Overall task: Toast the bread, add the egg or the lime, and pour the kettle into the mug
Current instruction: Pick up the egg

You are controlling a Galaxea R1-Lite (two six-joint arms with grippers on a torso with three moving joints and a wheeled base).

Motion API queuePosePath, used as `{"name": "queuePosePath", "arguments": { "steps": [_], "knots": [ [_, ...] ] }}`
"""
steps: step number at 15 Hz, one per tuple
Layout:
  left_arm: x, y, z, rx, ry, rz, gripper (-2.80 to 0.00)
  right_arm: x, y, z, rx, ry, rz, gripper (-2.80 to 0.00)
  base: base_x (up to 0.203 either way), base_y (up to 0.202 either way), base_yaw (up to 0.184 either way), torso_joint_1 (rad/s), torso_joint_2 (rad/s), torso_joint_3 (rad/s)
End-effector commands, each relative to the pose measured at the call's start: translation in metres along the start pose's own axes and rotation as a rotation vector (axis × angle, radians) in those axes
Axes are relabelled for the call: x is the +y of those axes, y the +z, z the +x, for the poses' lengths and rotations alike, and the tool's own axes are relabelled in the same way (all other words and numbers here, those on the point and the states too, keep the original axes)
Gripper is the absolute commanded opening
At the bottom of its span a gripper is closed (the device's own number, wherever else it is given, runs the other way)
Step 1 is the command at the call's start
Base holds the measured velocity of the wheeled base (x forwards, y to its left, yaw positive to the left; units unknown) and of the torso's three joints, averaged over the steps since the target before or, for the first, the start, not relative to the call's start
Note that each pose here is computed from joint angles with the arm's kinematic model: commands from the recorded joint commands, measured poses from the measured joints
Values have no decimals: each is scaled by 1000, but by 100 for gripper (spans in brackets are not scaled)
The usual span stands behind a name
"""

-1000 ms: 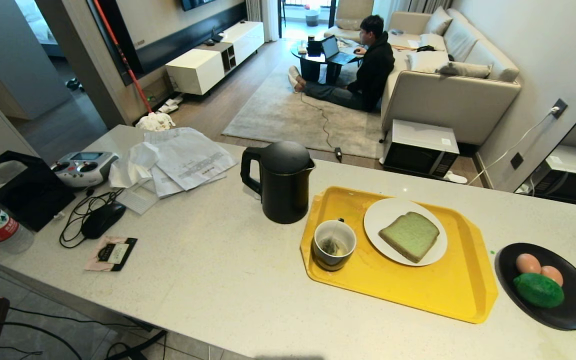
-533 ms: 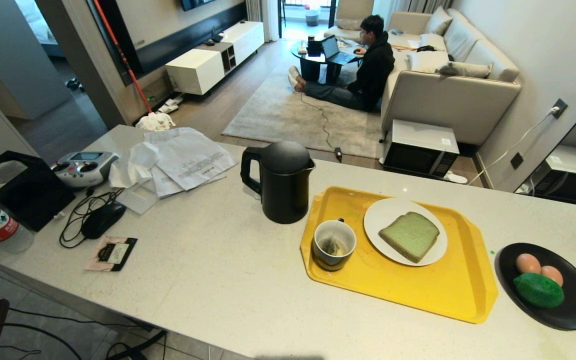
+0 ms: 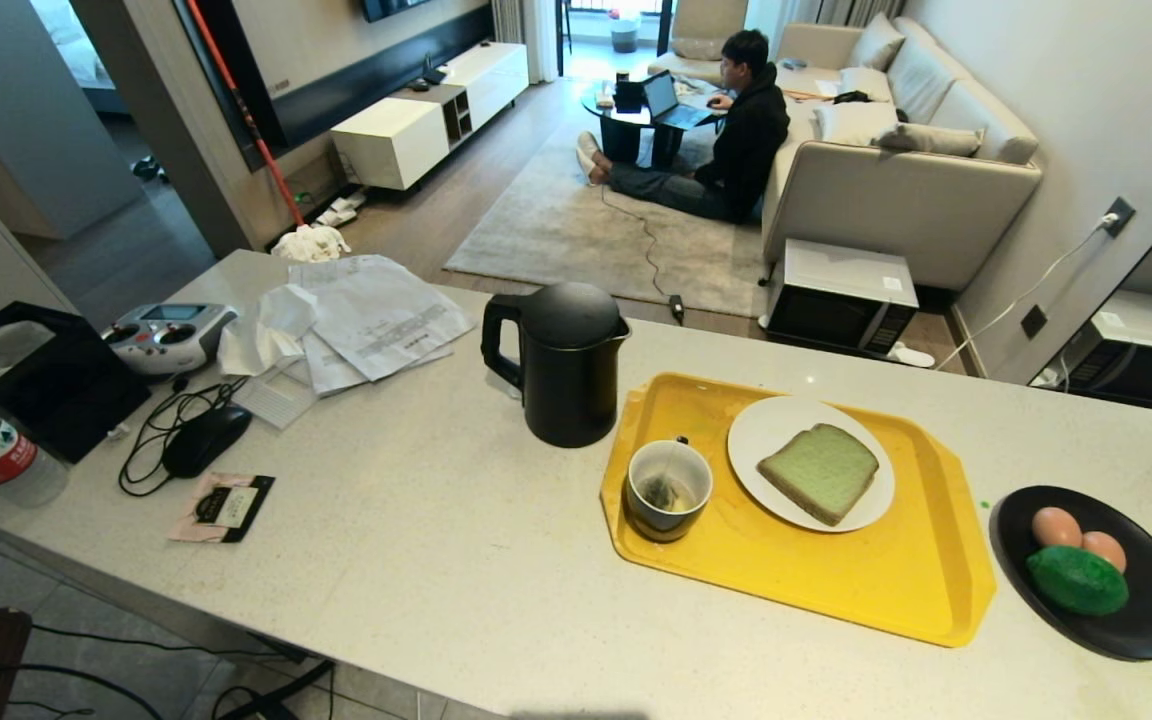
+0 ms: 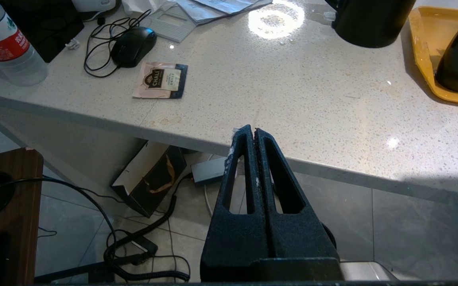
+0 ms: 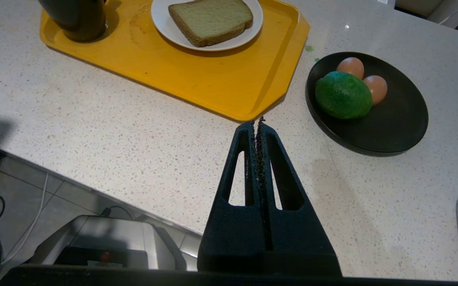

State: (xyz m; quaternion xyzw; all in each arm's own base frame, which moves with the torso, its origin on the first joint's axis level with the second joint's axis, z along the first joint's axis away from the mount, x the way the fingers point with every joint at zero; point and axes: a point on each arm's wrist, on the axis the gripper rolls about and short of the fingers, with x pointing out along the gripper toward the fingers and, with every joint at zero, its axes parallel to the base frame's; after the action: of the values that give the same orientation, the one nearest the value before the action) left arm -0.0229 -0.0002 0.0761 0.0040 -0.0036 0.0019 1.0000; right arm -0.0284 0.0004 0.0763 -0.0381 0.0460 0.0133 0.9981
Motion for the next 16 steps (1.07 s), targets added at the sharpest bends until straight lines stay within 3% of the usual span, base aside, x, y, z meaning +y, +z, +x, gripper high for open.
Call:
{"name": "queuePosePath", "arguments": {
  "steps": [1,16],
  "knots": [
    [0,0,0,-1,1,0,-280,0,0,0,3,2,-1,-280,0,0,0,0,0,0],
    [0,0,0,0,-1,0,-280,0,0,0,3,2,-1,-280,0,0,0,0,0,0]
  ]
}}
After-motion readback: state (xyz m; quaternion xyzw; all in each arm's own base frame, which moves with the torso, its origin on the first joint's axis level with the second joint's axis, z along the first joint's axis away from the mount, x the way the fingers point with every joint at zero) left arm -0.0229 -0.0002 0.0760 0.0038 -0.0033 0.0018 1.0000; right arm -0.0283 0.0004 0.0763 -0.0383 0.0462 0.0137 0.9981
